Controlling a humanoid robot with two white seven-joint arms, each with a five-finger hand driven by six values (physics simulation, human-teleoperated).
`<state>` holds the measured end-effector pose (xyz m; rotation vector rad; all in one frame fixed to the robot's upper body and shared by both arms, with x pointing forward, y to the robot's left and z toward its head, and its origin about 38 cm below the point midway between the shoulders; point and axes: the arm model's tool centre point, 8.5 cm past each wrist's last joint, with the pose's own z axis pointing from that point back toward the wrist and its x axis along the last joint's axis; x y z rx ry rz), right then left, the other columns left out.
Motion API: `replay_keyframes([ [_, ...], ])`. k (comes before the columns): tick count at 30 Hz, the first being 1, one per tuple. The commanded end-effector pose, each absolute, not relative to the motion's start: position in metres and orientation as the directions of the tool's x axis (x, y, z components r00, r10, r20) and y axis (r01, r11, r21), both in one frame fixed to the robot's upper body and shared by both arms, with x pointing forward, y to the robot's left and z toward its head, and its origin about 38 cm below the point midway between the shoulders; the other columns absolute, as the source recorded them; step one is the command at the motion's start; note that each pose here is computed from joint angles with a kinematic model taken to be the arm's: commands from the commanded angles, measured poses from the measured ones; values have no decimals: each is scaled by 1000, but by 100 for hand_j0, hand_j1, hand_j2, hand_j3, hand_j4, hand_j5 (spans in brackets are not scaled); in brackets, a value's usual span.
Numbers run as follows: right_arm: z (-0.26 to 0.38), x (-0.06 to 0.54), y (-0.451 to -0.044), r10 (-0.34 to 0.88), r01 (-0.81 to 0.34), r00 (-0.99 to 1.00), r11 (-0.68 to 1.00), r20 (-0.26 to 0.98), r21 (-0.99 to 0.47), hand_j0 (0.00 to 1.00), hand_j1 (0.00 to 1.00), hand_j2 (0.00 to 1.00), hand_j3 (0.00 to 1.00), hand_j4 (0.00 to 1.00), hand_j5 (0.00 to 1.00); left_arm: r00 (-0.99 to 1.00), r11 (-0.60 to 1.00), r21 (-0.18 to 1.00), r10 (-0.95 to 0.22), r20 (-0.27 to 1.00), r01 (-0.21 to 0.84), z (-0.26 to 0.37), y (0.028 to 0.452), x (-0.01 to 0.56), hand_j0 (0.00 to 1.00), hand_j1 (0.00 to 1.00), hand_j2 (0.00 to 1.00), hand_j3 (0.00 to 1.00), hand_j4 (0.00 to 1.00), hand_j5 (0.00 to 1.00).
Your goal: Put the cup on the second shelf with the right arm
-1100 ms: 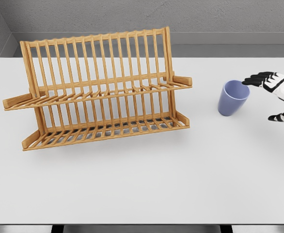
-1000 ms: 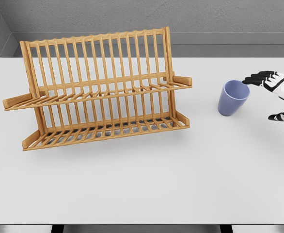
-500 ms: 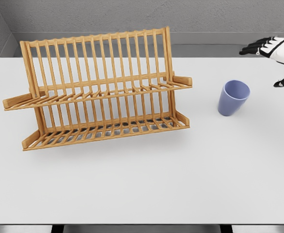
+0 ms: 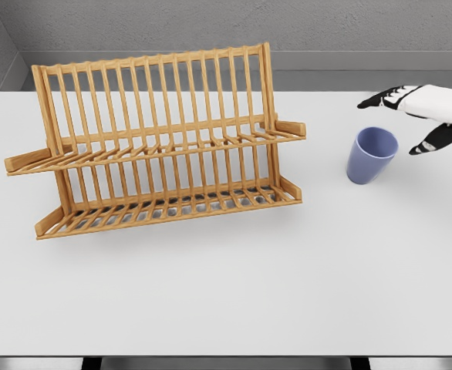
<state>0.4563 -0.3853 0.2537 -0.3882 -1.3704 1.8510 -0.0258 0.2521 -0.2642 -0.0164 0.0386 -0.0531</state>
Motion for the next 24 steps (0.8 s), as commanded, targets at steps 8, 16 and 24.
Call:
replay_keyframes([
  [8, 220, 468, -382, 757, -489, -612, -135, 228, -862, 100, 100, 100, 100, 100, 100, 998, 999, -17, -52, -38, 51, -264, 252, -26, 100, 100, 100, 100, 100, 100],
  [16, 217, 476, -369, 746, -496, -623, -145, 235, -856, 100, 100, 100, 100, 100, 100, 998, 998, -17, -54, -38, 53, -264, 252, -26, 100, 100, 100, 100, 100, 100],
  [24, 215, 477, -365, 741, -499, -629, -155, 234, -853, 83, 83, 83, 83, 83, 83, 998, 998, -17, -54, -38, 53, -264, 252, -26, 100, 100, 100, 100, 100, 100],
])
